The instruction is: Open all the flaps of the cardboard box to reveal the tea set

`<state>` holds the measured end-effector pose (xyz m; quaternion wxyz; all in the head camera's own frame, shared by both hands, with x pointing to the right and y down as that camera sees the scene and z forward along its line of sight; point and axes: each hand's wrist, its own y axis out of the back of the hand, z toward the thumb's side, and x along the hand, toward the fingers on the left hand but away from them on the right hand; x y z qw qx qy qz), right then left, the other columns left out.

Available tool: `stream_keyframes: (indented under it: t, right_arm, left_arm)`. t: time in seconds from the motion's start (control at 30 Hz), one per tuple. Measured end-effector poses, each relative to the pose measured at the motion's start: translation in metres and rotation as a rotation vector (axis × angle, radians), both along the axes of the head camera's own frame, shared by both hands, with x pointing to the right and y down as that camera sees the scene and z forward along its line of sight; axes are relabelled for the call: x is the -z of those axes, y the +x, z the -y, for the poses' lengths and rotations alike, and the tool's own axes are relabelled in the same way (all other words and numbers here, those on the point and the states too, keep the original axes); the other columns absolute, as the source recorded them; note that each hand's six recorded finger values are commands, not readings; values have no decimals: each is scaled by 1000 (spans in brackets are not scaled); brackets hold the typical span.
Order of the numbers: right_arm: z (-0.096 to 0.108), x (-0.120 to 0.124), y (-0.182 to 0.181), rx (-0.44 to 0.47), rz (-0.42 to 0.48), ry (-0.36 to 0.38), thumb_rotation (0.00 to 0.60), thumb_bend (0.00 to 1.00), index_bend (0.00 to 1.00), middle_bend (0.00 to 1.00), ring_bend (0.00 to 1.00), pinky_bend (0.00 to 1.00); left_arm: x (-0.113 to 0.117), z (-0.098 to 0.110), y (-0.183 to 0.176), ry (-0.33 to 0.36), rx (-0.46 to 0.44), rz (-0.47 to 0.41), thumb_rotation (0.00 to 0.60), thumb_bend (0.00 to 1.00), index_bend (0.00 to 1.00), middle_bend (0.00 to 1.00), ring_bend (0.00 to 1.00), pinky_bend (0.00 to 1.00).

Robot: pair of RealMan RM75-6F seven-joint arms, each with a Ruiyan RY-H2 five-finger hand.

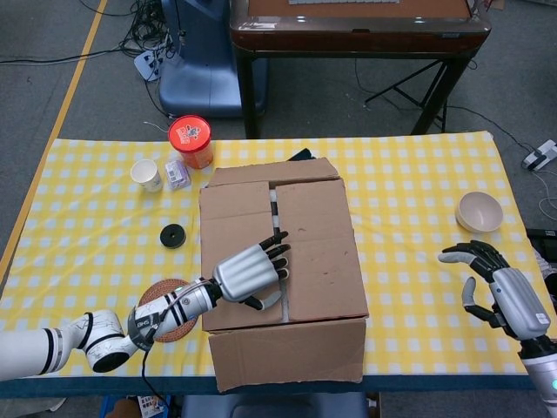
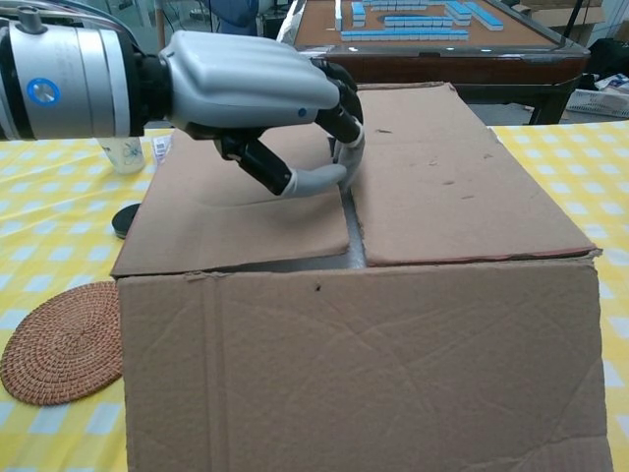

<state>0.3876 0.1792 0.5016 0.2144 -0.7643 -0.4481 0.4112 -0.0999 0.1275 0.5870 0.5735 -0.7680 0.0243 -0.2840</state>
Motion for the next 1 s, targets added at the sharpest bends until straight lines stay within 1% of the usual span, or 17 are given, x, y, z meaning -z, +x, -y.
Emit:
stream_keyframes:
  t: [0.07,0.13,0.23,0.4,0.6,0.83,1.0]
  right_arm:
    - [0,0,0,0,2,0,600,766,288,247,157,93]
    - [0,0,0,-1,3,-1,600,766,288,248,157,93]
    - [-1,1,0,-1,8,-1,600,766,288,248,157,93]
    - [-1,1,0,-1,9,0,600,766,287,247,157,93]
    - [0,1,1,-3,12,2,600,766,286,247,158,93]
    - [2,1,-2,5,20,1,600,765,278,248,157,93]
    - [3,0,-4,8,25,-2,600,766,276,247,157,93]
  left_arm:
    - [1,0,0,22,-7,-2,156,547,526,393,165,0]
    - [3,0,0,59,-19,-3,156,547,541,410,177,0]
    - [4,-2,-2,97,-27,-2,154,547,545,414,179,0]
    - [9,-3,-5,109,-20,-7,153,548,544,415,179,0]
    - [22,3,-14,131,1,-7,150,547,539,416,180,0]
    - [42,16,-32,180,25,13,152,548,533,416,180,0]
    - [59,21,-42,212,39,9,150,547,530,416,180,0]
